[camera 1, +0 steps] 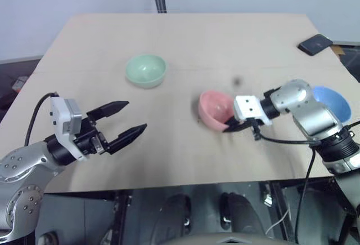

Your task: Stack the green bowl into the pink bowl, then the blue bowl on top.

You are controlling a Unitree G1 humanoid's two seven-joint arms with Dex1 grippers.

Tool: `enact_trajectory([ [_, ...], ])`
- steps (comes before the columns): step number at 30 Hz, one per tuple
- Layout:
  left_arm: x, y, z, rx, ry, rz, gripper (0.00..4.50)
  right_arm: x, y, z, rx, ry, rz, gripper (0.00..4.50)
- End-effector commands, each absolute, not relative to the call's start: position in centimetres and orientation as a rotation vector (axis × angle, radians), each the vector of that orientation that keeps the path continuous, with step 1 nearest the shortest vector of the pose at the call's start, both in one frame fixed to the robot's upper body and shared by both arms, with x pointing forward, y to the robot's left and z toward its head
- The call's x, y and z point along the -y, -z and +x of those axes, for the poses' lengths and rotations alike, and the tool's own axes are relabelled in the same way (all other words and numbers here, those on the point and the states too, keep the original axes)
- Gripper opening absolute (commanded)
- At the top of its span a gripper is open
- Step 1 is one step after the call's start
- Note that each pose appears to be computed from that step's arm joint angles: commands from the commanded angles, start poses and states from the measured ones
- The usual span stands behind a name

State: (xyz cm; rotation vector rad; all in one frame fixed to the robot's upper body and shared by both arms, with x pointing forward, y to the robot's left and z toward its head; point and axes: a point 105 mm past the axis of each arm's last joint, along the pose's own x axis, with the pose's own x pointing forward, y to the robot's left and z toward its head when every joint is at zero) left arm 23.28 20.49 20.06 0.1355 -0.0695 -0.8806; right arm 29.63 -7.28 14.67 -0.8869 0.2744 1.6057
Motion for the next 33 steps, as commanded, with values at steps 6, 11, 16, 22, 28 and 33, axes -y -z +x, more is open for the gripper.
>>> enact_trajectory([
  [6,-20.5,-20.4,25.0,0.058,0.841,0.229,4.5,8.5,-14.0,30.8,-0.296,-1.438,-0.894,2.98],
  [11,-21.9,-20.5,28.0,0.02,0.608,0.437,4.5,8.9,-17.7,30.0,-0.113,-1.333,-0.729,4.46],
  [16,-22.4,-21.9,31.4,-0.058,0.536,0.637,4.5,10.5,-22.2,27.3,0.043,-1.274,-0.46,4.46],
  [22,-22.2,-22.1,38.0,-0.159,0.461,0.883,4.5,11.4,-23.6,29.7,0.15,-1.021,-0.447,4.46],
  [28,-20.0,-19.2,41.6,-0.264,0.539,1.043,4.1,10.7,-23.6,31.2,0.19,-0.948,-0.447,4.5],
  [33,-19.3,-18.6,42.1,-0.286,0.594,1.064,2.08,10.1,-24.0,30.8,0.218,-0.956,-0.434,4.5],
])
